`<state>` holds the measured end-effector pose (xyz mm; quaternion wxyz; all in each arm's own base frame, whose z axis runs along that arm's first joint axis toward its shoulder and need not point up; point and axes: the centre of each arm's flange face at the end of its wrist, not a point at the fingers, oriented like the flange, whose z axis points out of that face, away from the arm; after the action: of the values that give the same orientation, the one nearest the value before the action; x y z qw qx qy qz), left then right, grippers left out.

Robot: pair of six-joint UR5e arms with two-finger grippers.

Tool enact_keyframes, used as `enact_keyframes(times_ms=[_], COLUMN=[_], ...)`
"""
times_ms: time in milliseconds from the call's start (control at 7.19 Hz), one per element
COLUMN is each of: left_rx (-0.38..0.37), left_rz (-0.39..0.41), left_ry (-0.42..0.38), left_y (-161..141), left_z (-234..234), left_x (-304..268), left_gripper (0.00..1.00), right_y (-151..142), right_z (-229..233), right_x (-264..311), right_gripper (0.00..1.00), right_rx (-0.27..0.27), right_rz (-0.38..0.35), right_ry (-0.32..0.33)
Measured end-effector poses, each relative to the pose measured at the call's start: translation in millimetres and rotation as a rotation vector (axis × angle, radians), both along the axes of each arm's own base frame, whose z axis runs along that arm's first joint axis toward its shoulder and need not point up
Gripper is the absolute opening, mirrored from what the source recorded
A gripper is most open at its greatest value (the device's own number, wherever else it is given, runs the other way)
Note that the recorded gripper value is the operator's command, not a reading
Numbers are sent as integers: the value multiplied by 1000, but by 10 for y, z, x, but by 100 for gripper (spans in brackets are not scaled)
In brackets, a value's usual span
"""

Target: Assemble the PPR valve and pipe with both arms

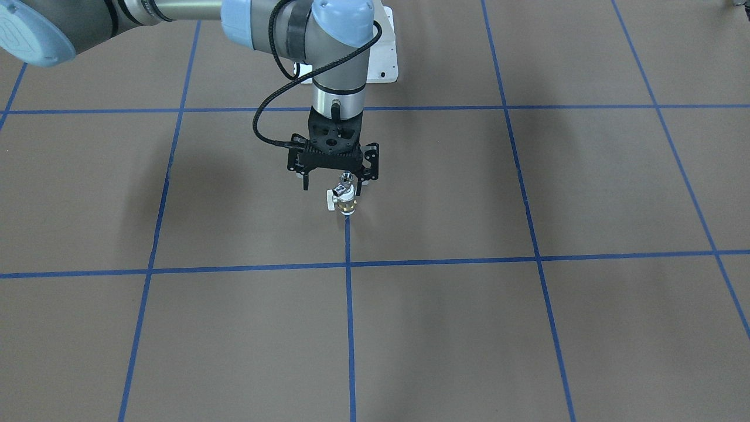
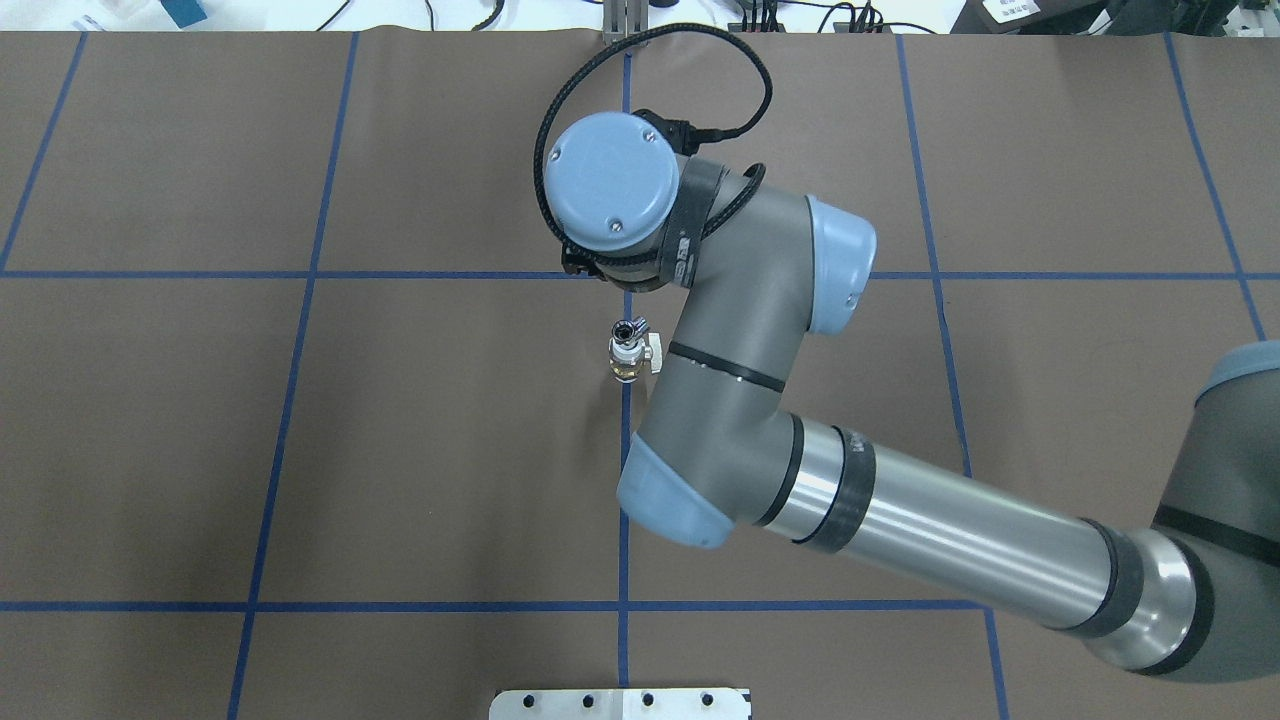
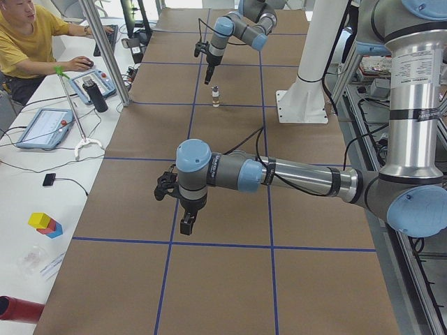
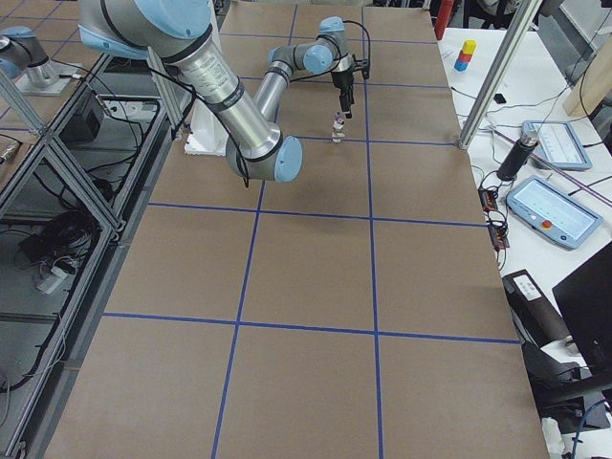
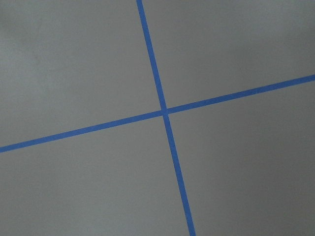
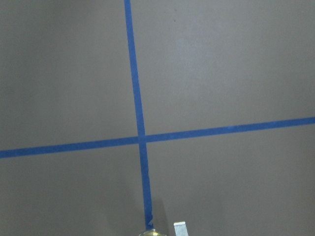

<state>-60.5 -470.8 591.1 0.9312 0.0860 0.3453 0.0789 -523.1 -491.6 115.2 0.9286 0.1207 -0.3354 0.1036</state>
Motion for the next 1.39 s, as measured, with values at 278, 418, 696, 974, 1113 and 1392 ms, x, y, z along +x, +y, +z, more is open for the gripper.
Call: enact_keyframes(times_ms=[278, 418, 696, 974, 1113, 1392], left_rx=[-25, -44, -67, -89, -88, -69], left_rz=[-4, -5, -13, -24, -27, -29], left_ry=[-2, -2, -4, -3, -3, -5], left_y=[69, 143, 236, 363, 385, 426], left_z=[100, 176, 256, 360, 359, 272], left_x=[-11, -14, -50, -100, -113, -128], left_gripper=[100, 100, 100, 100, 100, 100], right_y=[-611, -903, -1315, -1386, -1321, -1004], right_z=[273, 530, 1217, 2120, 2592, 3560], right_x=[1000, 1632, 2785, 3661, 4050, 4780], right_gripper=[99, 99, 99, 99, 99, 99], right_rx=[12, 29, 84, 120, 119, 107], right_rz=[-87, -144, -258, -386, -428, -456], right_ry=[-19, -22, 15, 67, 86, 97])
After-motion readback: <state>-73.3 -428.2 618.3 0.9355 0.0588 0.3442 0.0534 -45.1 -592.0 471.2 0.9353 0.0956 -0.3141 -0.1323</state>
